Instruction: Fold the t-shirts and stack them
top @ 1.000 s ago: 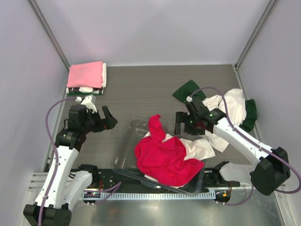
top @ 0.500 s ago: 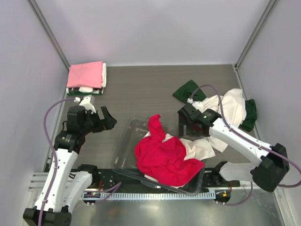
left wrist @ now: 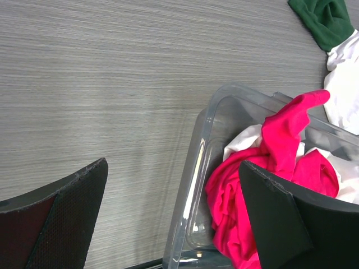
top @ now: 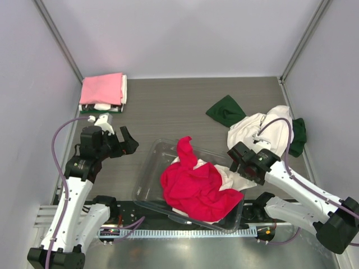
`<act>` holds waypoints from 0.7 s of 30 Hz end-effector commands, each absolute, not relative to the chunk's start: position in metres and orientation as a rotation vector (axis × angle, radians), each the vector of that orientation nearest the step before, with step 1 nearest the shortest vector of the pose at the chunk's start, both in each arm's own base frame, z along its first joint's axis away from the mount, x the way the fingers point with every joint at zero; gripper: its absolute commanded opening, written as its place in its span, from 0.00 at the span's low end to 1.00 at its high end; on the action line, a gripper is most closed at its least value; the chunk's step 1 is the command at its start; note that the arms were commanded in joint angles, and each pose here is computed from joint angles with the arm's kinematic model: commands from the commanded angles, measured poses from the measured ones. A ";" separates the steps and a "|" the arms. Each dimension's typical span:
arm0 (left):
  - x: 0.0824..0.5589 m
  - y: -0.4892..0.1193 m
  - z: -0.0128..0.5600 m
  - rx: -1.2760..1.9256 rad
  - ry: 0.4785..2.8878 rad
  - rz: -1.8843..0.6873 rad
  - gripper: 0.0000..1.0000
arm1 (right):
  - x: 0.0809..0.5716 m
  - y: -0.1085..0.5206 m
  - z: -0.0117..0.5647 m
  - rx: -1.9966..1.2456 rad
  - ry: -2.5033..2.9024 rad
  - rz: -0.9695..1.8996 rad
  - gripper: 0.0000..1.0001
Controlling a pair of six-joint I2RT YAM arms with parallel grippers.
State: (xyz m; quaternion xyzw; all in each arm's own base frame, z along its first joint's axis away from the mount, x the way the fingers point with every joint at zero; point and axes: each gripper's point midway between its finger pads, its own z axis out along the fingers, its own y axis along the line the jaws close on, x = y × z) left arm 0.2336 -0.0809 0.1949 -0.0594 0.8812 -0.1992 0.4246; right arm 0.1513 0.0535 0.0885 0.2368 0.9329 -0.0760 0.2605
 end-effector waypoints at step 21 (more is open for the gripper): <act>0.223 -0.072 0.304 -0.190 2.076 -0.475 1.00 | 0.275 0.279 0.145 0.196 2.532 0.501 0.01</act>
